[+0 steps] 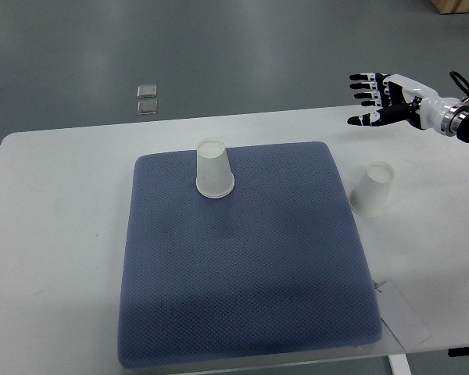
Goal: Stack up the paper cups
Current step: 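Move the right hand toward the white paper cup beside the pad, then close the right hand's fingers around the white paper cup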
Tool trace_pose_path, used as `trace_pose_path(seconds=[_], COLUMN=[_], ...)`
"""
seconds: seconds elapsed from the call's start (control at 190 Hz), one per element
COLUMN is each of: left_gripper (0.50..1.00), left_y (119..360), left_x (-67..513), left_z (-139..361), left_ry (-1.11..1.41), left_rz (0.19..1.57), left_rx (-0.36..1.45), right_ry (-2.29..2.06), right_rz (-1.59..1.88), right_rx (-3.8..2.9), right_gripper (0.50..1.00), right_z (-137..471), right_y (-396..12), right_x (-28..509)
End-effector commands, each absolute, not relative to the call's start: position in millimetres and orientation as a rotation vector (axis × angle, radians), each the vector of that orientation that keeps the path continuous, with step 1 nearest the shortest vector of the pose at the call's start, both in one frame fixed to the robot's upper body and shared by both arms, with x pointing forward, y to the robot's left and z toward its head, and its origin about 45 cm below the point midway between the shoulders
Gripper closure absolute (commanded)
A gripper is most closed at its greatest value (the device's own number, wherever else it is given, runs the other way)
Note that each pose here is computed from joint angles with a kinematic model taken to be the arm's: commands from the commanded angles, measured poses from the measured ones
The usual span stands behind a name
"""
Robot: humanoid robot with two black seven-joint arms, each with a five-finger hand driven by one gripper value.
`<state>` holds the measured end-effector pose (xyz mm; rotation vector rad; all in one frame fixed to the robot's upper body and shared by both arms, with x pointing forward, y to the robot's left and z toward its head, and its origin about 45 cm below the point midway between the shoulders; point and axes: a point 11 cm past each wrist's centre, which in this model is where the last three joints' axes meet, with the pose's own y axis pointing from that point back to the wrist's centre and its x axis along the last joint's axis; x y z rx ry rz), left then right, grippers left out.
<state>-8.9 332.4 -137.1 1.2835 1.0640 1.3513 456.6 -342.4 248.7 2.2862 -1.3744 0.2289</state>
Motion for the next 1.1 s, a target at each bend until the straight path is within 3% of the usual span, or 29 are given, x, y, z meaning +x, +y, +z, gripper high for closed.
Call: trace_pose_path(seconds=[0.0,0.409,1.097], left_gripper=[0.5,0.5,0.5], left_y=[332.4,332.4,332.4], left_x=[-8.9,-8.9,-9.0], left_z=[-137.1,-137.1,-137.1], left_ry=[1.064,1.064,1.065], left_rz=[1.351,1.351,1.351], left_rx=[1.283,1.283,1.285], right_ry=[-1.216,-0.73,-0.55], right_rz=[0.42,0.752,0.772], right_rx=[2.197,1.975,1.821], right_gripper=[0.585,0.585,0.591], right_z=[257.1,249.8,204.5], right_y=[-344.1,-336.9,-343.1], right_x=[450.6,424.0,419.2])
